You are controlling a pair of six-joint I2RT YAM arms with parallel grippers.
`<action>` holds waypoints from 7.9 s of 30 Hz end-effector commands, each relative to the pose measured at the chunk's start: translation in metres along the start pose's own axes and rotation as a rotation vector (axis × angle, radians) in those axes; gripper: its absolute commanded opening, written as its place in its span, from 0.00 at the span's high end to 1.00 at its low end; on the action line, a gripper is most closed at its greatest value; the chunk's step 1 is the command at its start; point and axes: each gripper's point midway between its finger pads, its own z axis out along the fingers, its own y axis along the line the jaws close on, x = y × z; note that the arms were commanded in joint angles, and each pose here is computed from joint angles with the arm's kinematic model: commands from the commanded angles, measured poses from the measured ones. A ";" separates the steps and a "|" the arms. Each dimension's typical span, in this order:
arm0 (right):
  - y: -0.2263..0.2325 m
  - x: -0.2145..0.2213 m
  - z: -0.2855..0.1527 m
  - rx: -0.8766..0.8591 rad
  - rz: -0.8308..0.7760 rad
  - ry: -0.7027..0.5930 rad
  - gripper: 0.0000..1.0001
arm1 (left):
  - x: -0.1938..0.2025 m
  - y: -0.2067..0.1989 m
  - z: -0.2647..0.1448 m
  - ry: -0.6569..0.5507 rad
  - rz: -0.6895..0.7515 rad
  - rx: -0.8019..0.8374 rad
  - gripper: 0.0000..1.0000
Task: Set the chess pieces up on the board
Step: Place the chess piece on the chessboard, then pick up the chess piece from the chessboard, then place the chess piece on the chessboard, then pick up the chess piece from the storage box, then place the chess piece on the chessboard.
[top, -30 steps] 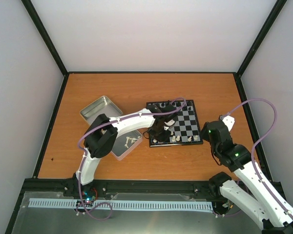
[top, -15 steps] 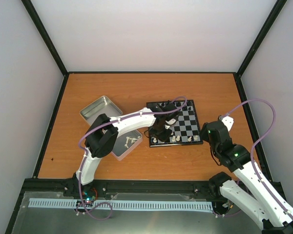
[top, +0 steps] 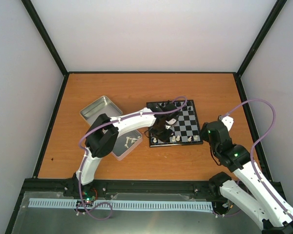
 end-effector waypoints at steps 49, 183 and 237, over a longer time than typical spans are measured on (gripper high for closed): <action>-0.023 -0.068 -0.064 0.042 0.013 -0.224 0.33 | -0.183 -0.047 -0.122 -0.606 0.210 0.061 0.92; 0.141 0.013 -0.014 -0.711 -0.151 0.116 0.25 | 0.037 0.150 -0.123 -0.688 -0.667 -0.093 0.86; 0.290 0.027 -0.069 -1.207 -0.037 0.156 0.82 | -0.001 0.050 -0.246 -0.932 -0.953 1.030 0.86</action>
